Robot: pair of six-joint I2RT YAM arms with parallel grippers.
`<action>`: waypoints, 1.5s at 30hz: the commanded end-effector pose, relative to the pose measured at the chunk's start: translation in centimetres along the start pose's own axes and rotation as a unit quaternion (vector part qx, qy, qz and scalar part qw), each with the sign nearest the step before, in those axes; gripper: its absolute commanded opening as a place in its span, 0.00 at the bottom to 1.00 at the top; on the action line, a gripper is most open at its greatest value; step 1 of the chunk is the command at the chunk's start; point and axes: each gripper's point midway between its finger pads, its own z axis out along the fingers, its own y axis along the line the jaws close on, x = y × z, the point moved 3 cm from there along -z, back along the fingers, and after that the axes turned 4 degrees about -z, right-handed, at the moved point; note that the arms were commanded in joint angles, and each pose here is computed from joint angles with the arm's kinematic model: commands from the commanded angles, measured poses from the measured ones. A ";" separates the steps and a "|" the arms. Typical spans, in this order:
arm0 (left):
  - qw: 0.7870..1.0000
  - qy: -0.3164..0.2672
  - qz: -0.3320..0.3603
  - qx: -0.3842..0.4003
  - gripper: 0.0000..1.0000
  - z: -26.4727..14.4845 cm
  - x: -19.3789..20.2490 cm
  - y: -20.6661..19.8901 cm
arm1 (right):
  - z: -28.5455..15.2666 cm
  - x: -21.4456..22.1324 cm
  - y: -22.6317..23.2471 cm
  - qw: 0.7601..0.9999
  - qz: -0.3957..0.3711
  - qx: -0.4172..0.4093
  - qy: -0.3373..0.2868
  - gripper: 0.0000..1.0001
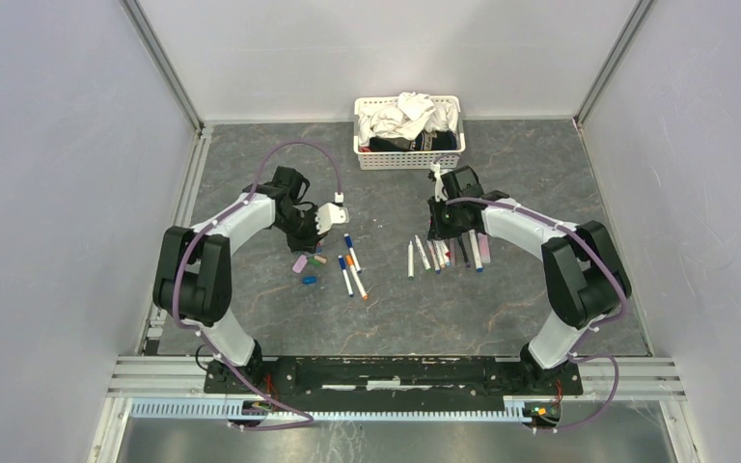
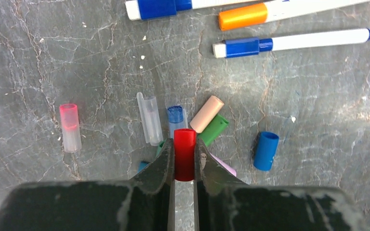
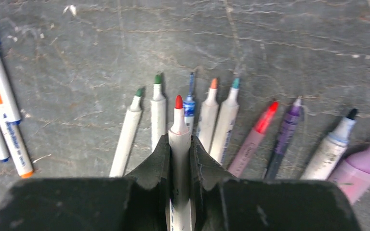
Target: Open the pen caps
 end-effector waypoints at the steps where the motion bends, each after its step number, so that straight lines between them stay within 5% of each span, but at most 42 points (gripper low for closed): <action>1: 0.998 -0.020 -0.048 -0.029 0.21 0.5 -0.5 1.1 | -0.4 -2.5 -2.4 0.997 0.013 0.068 -0.041 0.00; 15: 0.996 -0.065 -0.042 -0.037 0.65 -3.9 -3.7 0.2 | 1.5 -1.5 -4.0 0.994 0.019 0.110 -0.024 0.17; 17: 0.996 -0.077 -0.041 -0.035 0.98 -5.3 -4.8 0.0 | 1.7 -1.4 -4.1 0.993 0.019 0.112 -0.021 0.19; 28: 0.985 -0.140 -0.039 -0.093 1.00 -16.1 -11.0 -0.5 | 0.3 -1.2 -4.2 0.992 0.026 0.121 -0.031 0.34; 35: 0.964 -0.167 -0.061 -0.199 1.00 -18.5 -11.1 0.6 | -2.5 -3.2 -2.7 0.988 0.007 0.131 -0.080 0.37; 40: 0.942 -0.166 -0.119 -0.265 1.00 -19.4 -9.0 3.3 | -2.9 -4.3 3.7 0.989 -0.069 0.083 -0.102 0.45; 45: 0.957 -0.137 -0.128 -0.222 1.00 -17.9 -7.9 3.0 | -1.0 -3.3 11.5 0.986 -0.136 0.003 -0.094 0.48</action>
